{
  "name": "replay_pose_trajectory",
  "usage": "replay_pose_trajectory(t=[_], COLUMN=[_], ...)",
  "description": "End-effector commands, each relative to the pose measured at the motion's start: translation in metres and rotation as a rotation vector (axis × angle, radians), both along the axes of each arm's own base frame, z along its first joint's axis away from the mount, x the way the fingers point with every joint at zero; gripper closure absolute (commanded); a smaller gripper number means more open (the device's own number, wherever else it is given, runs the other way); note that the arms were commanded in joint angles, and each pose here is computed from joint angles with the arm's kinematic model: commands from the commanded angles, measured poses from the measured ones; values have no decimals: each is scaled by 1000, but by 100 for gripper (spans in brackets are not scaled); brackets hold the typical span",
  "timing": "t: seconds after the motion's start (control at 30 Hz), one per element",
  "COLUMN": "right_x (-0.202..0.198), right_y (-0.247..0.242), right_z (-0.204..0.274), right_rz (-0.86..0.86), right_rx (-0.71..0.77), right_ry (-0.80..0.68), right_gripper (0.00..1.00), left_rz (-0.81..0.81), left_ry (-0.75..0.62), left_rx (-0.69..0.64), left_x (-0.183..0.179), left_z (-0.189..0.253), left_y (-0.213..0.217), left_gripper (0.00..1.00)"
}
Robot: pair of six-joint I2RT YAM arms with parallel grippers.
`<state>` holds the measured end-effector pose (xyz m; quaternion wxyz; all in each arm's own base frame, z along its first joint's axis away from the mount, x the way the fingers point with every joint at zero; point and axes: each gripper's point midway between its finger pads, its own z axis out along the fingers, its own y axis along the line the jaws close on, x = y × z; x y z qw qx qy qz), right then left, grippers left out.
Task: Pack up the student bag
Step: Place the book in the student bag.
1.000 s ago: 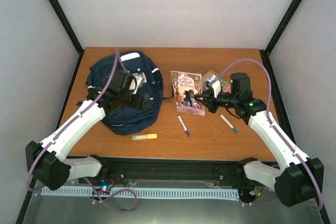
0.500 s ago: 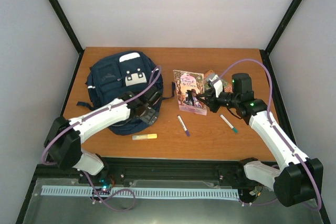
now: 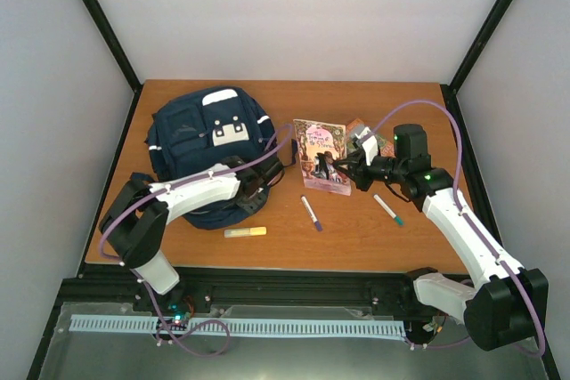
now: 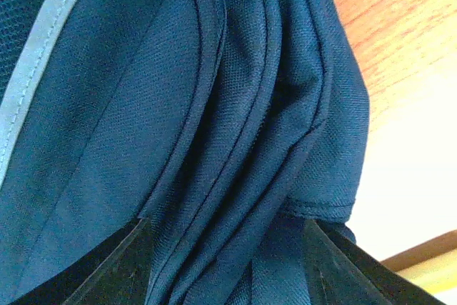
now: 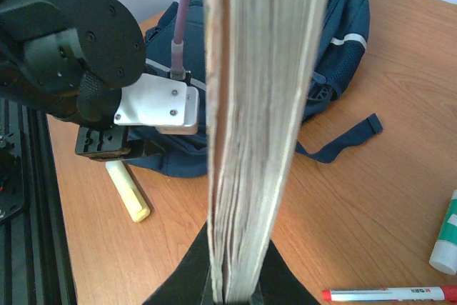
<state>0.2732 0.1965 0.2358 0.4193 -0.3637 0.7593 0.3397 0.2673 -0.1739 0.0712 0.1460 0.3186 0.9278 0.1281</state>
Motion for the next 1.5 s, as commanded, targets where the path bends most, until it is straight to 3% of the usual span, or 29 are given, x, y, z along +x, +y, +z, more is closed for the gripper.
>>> replay_pose_trajectory(t=[0.0, 0.3, 0.5, 0.67, 0.87, 1.0, 1.1, 1.23, 1.47], right_x=[-2, -2, -2, -1, -1, -1, -1, -1, 0], right_y=[1, 1, 1, 1, 1, 1, 2, 1, 1], right_z=[8, 7, 6, 4, 3, 4, 3, 3, 2], right_rz=[22, 26, 29, 29, 31, 31, 32, 32, 22], right_rx=[10, 9, 6, 4, 3, 4, 4, 3, 5], right_ry=[-44, -44, -40, -32, -29, -33, -30, -29, -22], right_gripper=[96, 96, 96, 95, 95, 95, 95, 95, 95], left_rz=[-6, 15, -20, -29, -13, 2, 6, 24, 26], left_ry=[-62, -124, -68, -80, -48, -34, -41, -75, -63], left_rx=[38, 85, 24, 2, 39, 67, 71, 126, 160], left_x=[14, 27, 20, 16, 8, 3, 4, 11, 17], left_z=[7, 8, 1, 6, -4, -9, -9, -7, -7], left_y=[-1, 2, -10, -12, -5, 0, 1, 8, 6], left_gripper=[42, 55, 72, 74, 67, 78, 80, 71, 91])
